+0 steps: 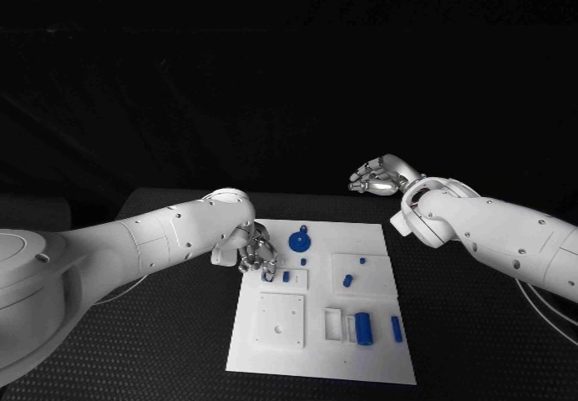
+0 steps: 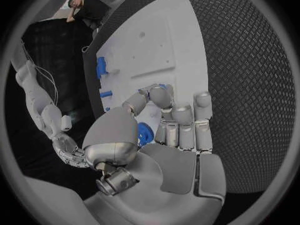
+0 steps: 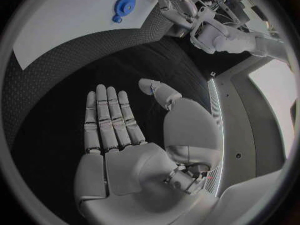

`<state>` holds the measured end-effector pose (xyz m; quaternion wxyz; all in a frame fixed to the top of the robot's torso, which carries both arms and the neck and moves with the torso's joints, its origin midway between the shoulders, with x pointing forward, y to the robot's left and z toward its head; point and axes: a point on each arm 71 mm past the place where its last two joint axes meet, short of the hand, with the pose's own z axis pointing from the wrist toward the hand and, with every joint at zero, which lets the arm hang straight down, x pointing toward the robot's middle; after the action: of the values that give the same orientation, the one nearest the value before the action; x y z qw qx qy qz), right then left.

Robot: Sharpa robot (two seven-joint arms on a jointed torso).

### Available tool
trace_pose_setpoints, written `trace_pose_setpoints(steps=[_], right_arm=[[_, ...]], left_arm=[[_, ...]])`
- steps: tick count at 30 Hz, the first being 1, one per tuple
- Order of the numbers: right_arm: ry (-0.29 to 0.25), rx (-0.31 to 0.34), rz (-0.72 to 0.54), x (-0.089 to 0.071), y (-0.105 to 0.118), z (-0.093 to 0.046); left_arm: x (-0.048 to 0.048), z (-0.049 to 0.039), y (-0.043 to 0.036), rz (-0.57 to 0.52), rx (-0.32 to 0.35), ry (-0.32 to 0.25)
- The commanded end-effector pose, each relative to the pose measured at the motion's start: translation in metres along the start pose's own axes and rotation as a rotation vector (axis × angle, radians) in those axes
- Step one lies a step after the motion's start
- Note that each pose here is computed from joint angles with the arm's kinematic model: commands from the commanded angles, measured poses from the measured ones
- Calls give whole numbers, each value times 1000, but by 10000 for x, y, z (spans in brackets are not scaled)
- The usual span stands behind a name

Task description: Assemble the parts on the task board

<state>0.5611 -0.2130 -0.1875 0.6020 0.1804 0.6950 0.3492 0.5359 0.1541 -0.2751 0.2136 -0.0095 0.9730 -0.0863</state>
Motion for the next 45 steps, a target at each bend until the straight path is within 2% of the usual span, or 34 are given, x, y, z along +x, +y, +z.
trace_pose_setpoints(steps=[1, 3, 9, 18, 30, 45], right_arm=[[12, -6, 0, 14, 9, 0], [12, -6, 0, 13, 8, 0], [11, -6, 0, 13, 8, 0], [11, -6, 0, 13, 10, 0], [13, -8, 0, 23, 20, 0], [15, -10, 1, 28, 25, 1]], left_arm=[[48, 14, -14, 14, 4, 49], [34, 15, -15, 4, 1, 32], [36, 26, -43, 6, 2, 31], [27, 47, 10, -10, -17, 3], [25, 53, 13, -4, -28, 9], [-20, 53, 25, 1, -32, -59]])
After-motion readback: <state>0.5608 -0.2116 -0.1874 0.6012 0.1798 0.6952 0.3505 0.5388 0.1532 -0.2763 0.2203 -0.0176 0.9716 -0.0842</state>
